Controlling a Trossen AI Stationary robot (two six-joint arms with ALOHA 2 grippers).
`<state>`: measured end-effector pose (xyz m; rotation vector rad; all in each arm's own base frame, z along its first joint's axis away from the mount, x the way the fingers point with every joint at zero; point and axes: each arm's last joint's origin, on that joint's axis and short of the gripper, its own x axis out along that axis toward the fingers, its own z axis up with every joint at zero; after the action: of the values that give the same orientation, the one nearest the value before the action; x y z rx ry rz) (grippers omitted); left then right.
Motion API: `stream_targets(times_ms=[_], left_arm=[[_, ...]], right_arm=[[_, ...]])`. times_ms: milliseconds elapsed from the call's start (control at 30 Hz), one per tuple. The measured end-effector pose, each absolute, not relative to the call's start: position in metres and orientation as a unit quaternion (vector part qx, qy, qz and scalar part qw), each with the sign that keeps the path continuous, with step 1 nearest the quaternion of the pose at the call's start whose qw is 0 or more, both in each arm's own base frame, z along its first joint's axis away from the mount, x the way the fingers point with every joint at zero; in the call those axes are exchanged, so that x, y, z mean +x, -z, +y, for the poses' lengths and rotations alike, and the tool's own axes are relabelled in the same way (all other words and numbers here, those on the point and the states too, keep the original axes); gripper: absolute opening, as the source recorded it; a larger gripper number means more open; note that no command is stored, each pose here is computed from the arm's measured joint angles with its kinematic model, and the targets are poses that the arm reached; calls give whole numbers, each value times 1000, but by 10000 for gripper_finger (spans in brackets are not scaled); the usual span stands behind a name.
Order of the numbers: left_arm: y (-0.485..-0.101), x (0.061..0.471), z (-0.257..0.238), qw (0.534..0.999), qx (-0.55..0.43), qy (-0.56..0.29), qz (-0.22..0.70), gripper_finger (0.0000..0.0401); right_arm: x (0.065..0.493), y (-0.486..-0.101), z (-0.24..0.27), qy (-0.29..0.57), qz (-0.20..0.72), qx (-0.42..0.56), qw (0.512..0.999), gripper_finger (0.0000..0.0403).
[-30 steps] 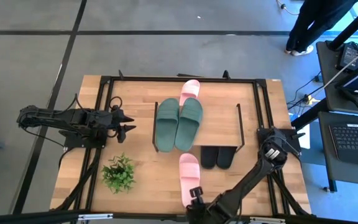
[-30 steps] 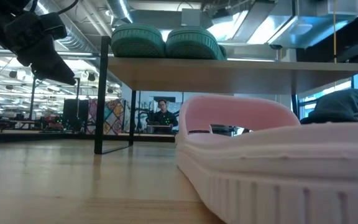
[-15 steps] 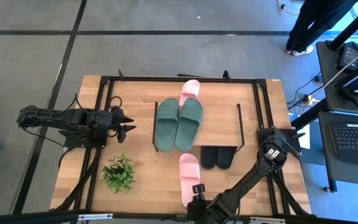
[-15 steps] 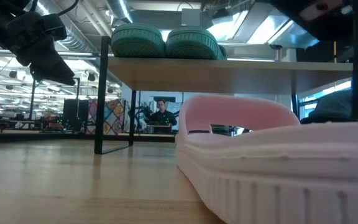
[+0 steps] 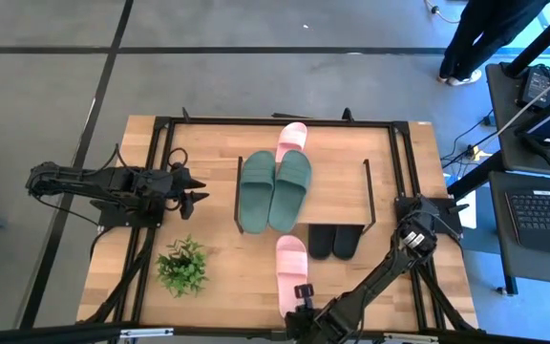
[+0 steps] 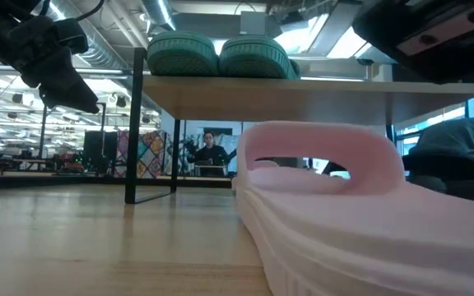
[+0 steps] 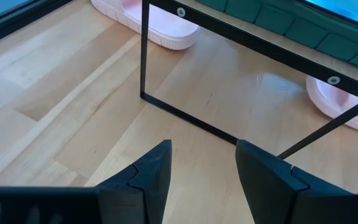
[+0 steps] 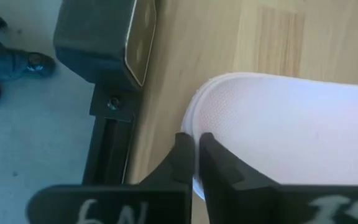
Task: Pick and place slides into the shelf
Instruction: Put the right pink slipper under the shelf
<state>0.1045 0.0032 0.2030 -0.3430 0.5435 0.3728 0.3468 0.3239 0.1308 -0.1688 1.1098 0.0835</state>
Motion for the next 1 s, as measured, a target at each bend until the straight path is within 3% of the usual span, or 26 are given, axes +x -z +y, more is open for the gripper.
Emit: stream_targets(times_ms=[200, 500, 800, 1000], left_arm=[[-203, 105, 3, 932, -166, -182, 266, 170], [-203, 105, 3, 932, -166, -182, 266, 170], [-203, 104, 3, 932, -166, -182, 266, 170], [-203, 104, 3, 931, -165, -182, 268, 170]], right_arm=[[358, -138, 312, -16, 540, -77, 838, 10], [381, -147, 266, 87, 568, -102, 812, 8], [393, -148, 228, 107, 613, -123, 773, 8], [399, -153, 227, 102, 605, -110, 782, 8]])
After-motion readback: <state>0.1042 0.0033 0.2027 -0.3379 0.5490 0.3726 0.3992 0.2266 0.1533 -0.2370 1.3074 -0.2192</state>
